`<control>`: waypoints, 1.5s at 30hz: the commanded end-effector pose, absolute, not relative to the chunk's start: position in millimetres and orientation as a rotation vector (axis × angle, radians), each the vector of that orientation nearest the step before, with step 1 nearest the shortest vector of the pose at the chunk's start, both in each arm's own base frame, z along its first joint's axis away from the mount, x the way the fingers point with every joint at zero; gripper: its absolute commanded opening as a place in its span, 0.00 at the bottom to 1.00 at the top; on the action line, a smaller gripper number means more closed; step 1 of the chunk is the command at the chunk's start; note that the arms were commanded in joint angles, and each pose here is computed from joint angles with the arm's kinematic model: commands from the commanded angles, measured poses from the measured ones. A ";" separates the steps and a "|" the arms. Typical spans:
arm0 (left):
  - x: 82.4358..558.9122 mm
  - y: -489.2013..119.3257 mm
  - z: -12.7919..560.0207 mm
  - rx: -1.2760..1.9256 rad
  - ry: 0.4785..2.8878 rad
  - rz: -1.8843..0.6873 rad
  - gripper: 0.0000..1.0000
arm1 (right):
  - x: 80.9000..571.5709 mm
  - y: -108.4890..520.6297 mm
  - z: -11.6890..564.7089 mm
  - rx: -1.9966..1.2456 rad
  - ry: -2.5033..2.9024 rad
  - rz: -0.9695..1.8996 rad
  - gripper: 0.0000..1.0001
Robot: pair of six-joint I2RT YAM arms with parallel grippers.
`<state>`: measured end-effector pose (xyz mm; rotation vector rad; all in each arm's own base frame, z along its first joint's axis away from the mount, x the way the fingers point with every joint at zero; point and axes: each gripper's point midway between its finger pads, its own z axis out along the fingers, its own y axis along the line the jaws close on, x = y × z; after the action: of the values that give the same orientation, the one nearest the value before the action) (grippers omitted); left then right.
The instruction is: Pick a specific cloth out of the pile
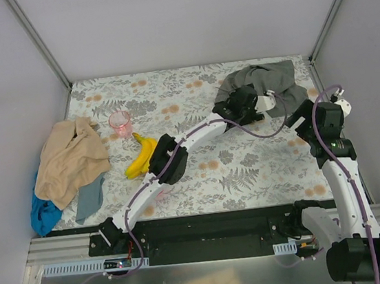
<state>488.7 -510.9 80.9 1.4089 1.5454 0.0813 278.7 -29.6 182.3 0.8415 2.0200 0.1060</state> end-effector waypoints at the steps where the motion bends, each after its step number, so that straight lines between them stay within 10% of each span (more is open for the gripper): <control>1: 452.2 -506.4 163.5 1.496 1.469 0.005 0.99 | 276.1 -23.4 191.2 0.816 2.013 0.152 0.99; 12: 340.2 -380.7 211.0 1.749 1.748 -0.038 0.99 | 268.7 -24.8 188.7 0.812 2.025 0.133 1.00; 27: 278.3 -159.6 257.1 1.013 2.191 -0.100 0.99 | 260.7 23.9 164.0 0.723 2.188 0.414 0.99; 45: 246.5 -12.9 159.9 0.370 2.357 0.047 0.99 | 248.6 32.6 137.0 0.744 2.188 0.476 0.99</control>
<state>234.3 -17.8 162.1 0.4829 2.4012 0.0752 244.2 32.5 127.0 0.7554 2.2560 0.4511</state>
